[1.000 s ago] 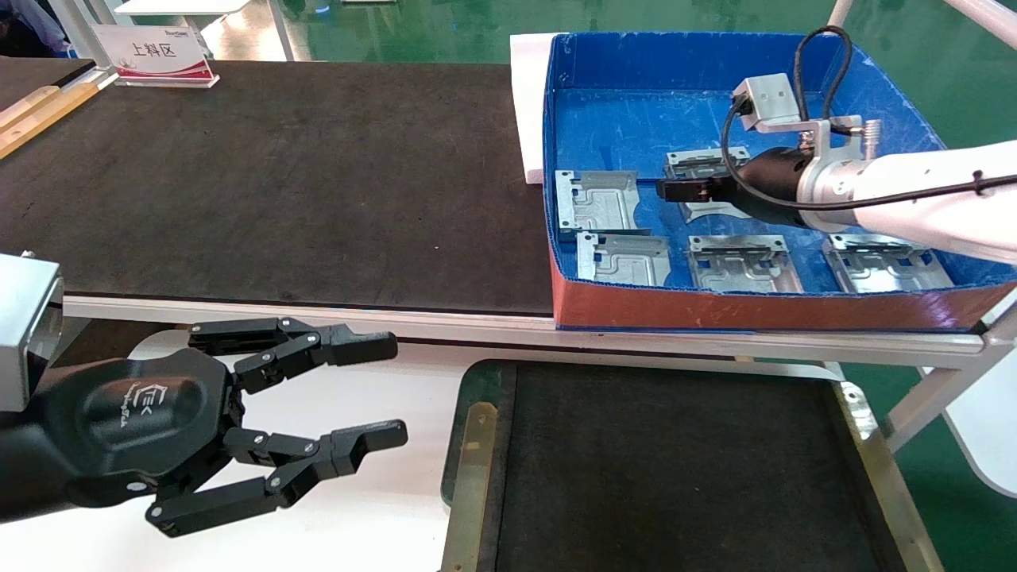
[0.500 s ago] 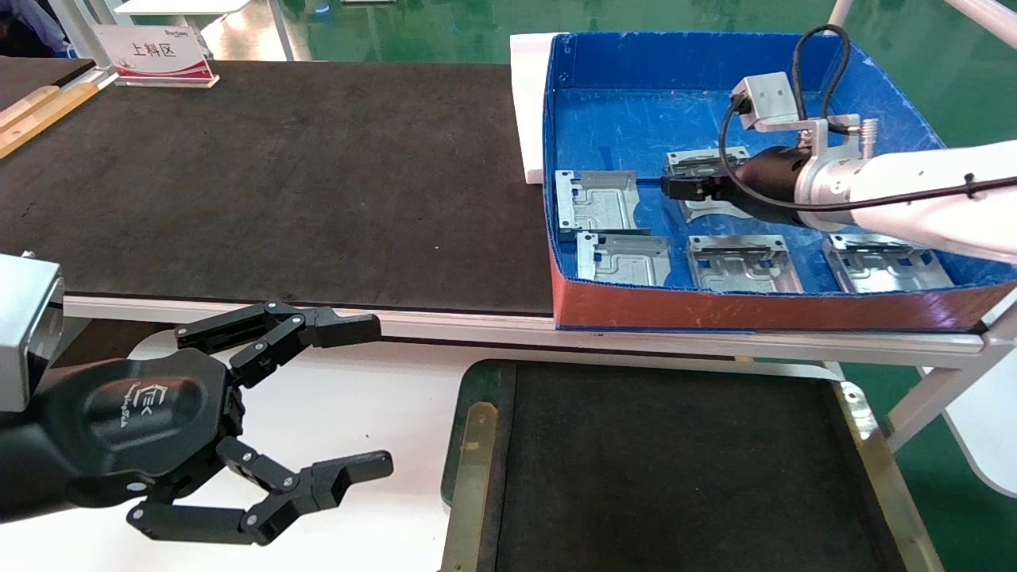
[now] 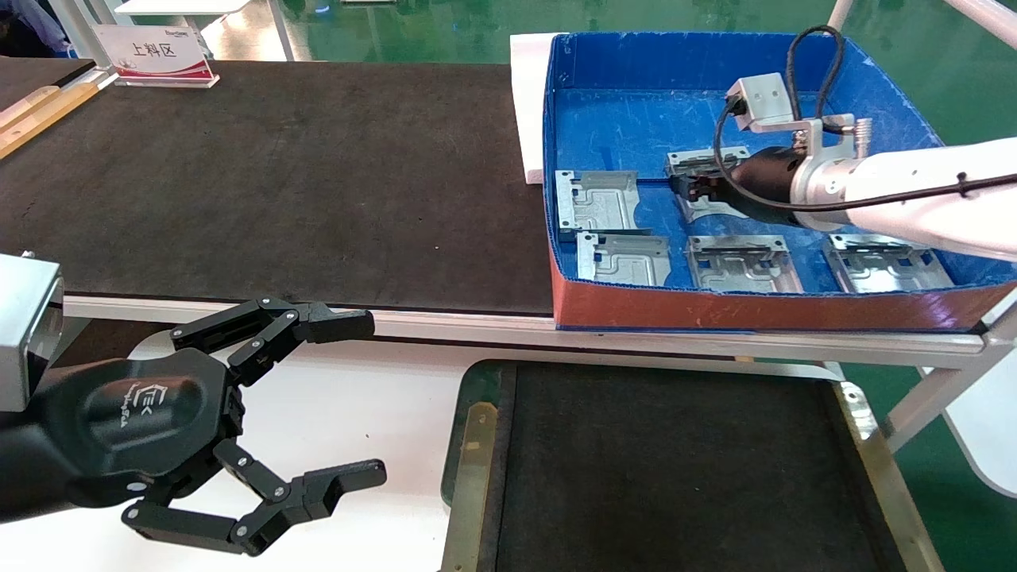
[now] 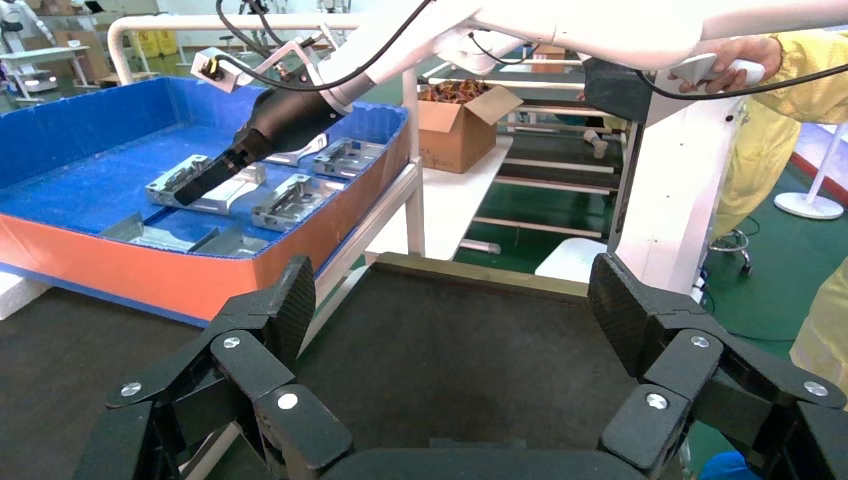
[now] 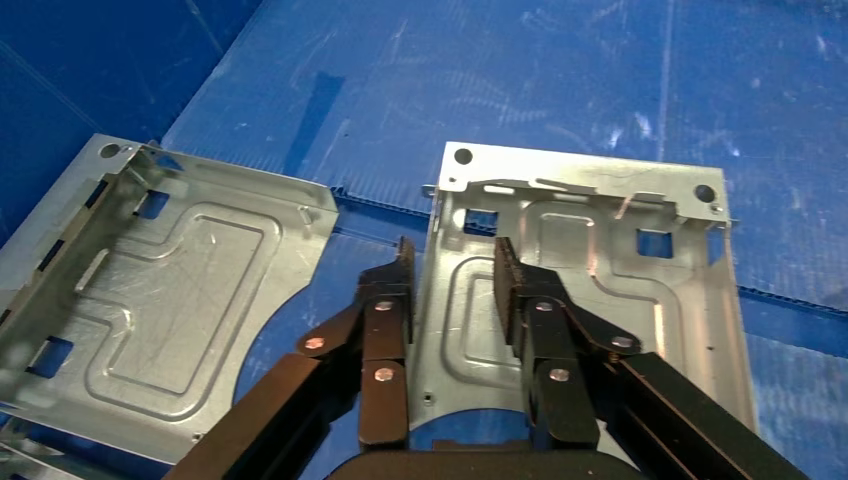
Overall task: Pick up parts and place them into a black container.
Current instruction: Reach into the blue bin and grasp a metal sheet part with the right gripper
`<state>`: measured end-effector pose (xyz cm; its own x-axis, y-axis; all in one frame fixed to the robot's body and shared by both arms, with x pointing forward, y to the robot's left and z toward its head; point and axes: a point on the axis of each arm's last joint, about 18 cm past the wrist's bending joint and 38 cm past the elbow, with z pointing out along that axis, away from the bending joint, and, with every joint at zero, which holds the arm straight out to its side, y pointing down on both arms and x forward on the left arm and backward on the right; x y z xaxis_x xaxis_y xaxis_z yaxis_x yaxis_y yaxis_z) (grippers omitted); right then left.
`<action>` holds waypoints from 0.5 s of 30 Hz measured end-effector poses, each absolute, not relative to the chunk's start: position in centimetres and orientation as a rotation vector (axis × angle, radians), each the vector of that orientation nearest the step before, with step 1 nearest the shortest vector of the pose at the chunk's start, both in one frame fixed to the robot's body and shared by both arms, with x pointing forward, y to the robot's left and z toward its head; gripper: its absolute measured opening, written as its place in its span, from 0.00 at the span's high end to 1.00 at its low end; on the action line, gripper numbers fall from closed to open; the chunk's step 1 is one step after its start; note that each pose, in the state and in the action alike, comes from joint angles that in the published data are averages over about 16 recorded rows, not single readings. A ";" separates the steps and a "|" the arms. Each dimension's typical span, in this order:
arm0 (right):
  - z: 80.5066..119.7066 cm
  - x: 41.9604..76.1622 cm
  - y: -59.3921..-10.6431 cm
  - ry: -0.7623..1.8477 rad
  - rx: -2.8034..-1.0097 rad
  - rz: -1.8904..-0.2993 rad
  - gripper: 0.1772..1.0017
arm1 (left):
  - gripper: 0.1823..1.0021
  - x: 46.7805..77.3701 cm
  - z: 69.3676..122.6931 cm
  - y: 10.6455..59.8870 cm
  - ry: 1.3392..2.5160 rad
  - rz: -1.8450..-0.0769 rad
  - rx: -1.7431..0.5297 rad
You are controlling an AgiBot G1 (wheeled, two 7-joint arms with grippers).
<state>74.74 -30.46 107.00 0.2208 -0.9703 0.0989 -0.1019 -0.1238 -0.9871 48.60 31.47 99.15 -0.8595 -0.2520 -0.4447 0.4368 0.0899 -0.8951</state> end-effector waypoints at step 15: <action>106.8 74.8 -30.0 1.070 -1.482 -1.057 0.91 | 0.00 48.6 99.2 31.5 1.878 -1.822 0.181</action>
